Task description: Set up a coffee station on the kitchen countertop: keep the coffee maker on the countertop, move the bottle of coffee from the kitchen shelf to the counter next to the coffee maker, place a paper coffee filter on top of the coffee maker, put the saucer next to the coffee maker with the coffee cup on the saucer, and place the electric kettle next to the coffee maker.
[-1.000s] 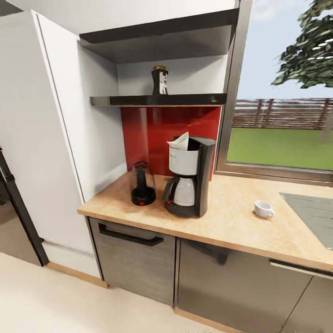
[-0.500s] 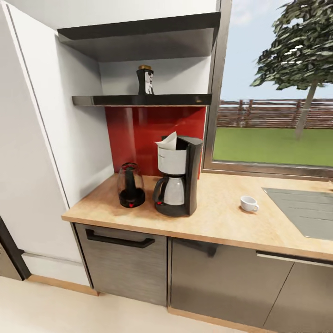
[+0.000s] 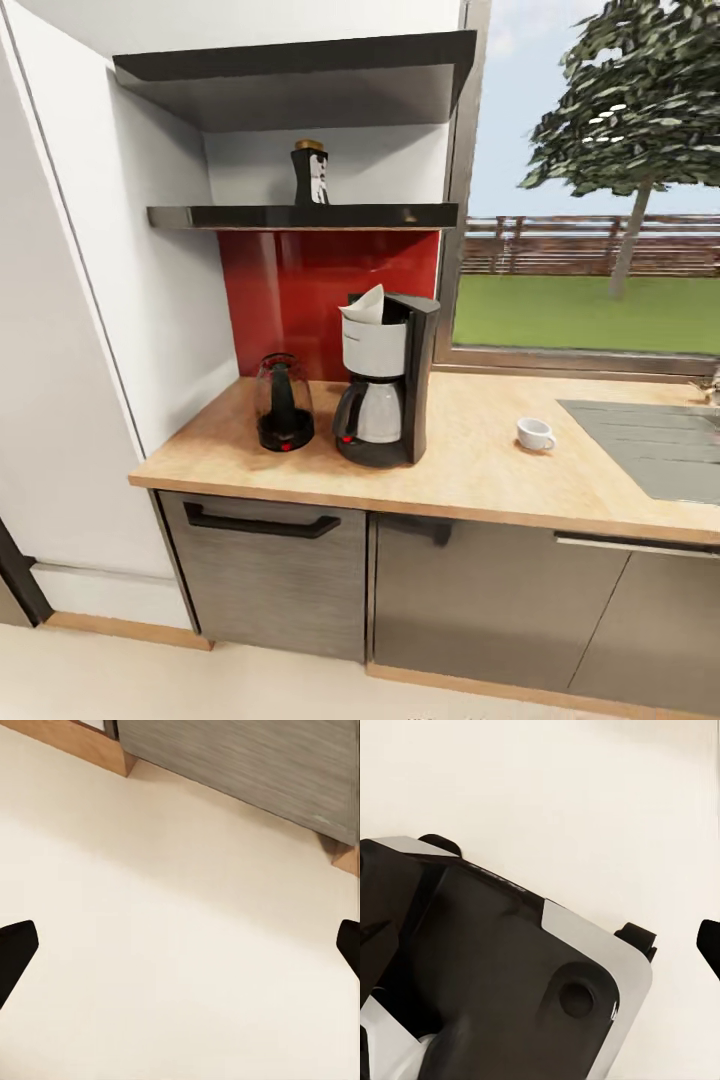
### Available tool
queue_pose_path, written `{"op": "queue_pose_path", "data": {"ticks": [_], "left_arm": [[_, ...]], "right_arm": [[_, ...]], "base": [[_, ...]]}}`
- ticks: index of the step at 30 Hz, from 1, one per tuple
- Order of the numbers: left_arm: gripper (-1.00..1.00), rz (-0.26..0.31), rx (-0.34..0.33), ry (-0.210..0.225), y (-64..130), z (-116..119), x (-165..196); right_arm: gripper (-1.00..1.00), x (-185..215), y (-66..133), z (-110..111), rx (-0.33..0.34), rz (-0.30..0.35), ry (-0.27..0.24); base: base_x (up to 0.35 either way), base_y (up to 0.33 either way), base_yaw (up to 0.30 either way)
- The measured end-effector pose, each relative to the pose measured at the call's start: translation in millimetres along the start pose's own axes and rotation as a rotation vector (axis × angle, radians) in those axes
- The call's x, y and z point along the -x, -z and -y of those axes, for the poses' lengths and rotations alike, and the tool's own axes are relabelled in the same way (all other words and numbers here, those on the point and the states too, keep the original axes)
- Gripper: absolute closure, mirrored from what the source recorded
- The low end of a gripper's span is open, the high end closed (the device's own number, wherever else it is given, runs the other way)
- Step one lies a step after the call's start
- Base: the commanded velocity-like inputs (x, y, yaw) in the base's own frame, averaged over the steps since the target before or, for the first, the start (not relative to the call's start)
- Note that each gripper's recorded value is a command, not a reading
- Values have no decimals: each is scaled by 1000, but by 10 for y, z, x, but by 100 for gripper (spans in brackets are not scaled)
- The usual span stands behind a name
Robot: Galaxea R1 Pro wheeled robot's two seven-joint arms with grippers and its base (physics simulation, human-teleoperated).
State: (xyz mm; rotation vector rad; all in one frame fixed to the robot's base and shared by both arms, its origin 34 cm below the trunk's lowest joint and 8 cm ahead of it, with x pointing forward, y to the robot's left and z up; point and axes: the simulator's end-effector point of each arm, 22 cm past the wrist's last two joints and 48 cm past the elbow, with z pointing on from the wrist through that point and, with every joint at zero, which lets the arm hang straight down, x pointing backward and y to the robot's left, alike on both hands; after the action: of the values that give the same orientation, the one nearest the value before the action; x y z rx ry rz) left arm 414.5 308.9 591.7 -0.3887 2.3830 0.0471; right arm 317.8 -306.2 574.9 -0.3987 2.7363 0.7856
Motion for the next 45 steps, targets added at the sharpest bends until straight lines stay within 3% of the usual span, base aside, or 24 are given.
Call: {"op": "queue_pose_path", "data": {"ticks": [24,35,45], "left_arm": [[-100,-2,0,0,2,-1,-8],[-100,-2,0,-1,1,0,-9],[-100,-4,-1,-2,115,12,76]], "right_arm": [[-100,-7,6,9,-2,-1,-1],[-100,-6,-1,-2,1,-2,-1],[-100,34,120,-74,1,-2,0]], "base": [[7,233,-35],[8,24,0],[0,0,0]]}}
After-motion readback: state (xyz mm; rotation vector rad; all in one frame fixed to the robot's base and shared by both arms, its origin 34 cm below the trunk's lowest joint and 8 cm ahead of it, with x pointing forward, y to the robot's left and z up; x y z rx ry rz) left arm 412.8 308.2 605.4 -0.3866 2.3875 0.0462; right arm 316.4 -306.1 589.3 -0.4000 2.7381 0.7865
